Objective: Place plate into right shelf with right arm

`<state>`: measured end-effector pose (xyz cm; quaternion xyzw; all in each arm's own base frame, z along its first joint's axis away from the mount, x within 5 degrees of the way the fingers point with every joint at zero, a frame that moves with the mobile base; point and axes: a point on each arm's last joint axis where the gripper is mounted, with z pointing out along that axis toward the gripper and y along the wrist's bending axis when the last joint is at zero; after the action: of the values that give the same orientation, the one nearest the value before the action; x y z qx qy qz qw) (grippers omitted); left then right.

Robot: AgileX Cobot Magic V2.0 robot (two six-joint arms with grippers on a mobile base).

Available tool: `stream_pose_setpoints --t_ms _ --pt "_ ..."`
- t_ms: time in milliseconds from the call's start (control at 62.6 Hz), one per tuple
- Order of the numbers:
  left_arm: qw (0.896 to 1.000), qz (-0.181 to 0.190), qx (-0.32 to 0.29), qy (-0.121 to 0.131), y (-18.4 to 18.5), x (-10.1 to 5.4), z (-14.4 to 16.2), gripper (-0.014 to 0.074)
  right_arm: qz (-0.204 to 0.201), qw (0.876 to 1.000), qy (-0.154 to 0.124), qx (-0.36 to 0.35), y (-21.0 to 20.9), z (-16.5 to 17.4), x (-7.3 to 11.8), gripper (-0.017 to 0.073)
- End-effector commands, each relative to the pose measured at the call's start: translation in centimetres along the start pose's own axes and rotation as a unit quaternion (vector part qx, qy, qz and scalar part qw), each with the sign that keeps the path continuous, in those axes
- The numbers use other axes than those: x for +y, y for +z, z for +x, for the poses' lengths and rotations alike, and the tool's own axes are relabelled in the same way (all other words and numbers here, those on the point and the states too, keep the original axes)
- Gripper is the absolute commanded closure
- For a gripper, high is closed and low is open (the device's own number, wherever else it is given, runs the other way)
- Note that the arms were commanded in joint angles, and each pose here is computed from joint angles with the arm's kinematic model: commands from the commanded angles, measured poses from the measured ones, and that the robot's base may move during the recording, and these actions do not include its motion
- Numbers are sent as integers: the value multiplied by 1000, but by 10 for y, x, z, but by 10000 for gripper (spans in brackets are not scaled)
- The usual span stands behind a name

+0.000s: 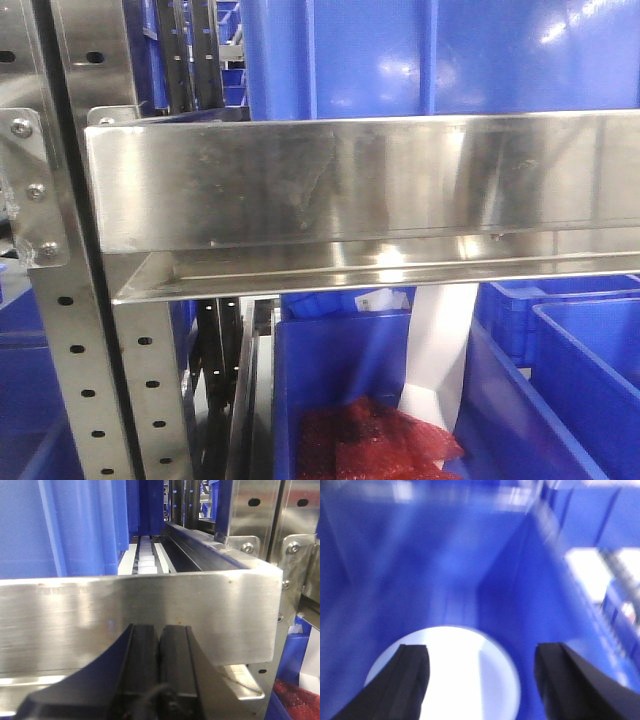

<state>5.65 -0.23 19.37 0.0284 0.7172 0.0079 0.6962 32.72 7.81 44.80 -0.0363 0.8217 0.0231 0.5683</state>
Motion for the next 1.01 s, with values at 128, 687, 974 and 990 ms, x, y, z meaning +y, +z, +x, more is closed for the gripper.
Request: stream_pose_setpoints --t_ms 128,687,974,990 --pt "999 -7 -39 -3 -1 1 -5 640 3 993 11 -117 -106 -36 -20 311" --pt "999 -7 -39 -3 -1 1 -5 640 -24 986 -2 -167 -214 129 -46 508" --pt "999 -7 -39 -3 -1 1 -5 640 -25 985 -2 -172 -226 198 -53 508" --pt "999 -7 -39 -3 -1 1 -5 640 -25 985 -2 -172 -226 200 -53 508"
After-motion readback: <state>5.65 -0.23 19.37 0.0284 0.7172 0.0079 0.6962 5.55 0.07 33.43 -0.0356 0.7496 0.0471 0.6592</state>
